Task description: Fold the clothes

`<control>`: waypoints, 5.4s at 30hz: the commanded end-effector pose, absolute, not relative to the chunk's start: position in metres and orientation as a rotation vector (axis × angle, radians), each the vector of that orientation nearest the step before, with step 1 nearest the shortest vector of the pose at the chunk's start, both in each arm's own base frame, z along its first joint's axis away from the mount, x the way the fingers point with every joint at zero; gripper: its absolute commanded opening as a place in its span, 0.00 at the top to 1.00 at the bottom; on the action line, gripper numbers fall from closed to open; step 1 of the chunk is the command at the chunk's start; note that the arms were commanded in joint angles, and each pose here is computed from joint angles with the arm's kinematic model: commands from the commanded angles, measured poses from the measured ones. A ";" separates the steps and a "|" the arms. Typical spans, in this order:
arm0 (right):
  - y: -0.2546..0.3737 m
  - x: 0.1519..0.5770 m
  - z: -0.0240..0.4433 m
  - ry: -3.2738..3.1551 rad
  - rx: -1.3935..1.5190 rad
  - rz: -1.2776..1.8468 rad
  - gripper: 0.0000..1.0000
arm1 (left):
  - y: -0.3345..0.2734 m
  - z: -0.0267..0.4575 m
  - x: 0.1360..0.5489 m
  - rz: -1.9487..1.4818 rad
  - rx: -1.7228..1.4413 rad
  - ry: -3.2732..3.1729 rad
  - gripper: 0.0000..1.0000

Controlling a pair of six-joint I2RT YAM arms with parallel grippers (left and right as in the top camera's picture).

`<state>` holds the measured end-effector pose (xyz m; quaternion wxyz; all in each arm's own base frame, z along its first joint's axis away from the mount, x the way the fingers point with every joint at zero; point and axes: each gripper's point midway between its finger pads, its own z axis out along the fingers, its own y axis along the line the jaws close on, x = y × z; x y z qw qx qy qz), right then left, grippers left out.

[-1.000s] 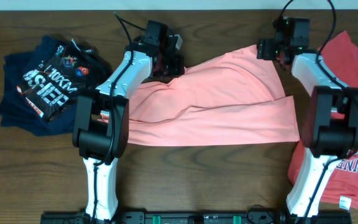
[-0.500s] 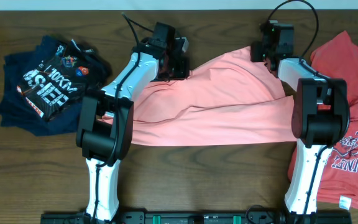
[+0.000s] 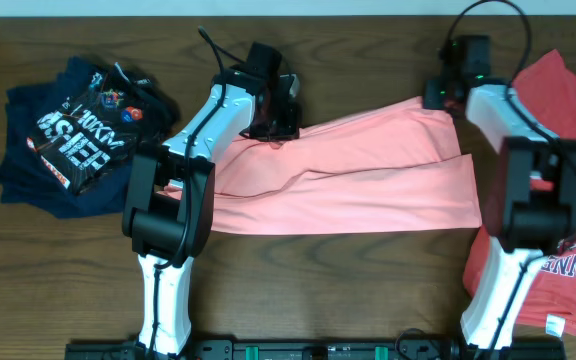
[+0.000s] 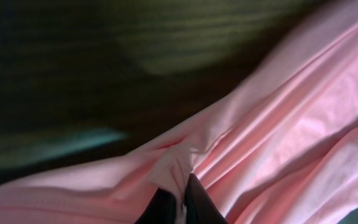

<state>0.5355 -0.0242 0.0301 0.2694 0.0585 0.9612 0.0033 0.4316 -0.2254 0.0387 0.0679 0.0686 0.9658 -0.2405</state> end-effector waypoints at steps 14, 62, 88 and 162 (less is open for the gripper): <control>-0.078 0.393 0.097 2.948 0.358 -0.191 0.99 | -0.197 0.091 0.346 -0.647 0.132 3.190 0.94; -0.078 0.308 0.055 3.257 0.425 -0.138 0.51 | -0.262 0.033 0.319 -0.430 0.489 3.199 0.57; -0.078 0.311 0.055 3.246 0.425 -0.139 0.49 | -0.139 0.106 0.325 0.117 0.035 3.194 0.57; -0.068 0.311 0.043 3.250 0.346 -0.037 0.42 | -0.023 -0.017 0.321 -0.316 -0.435 3.071 0.94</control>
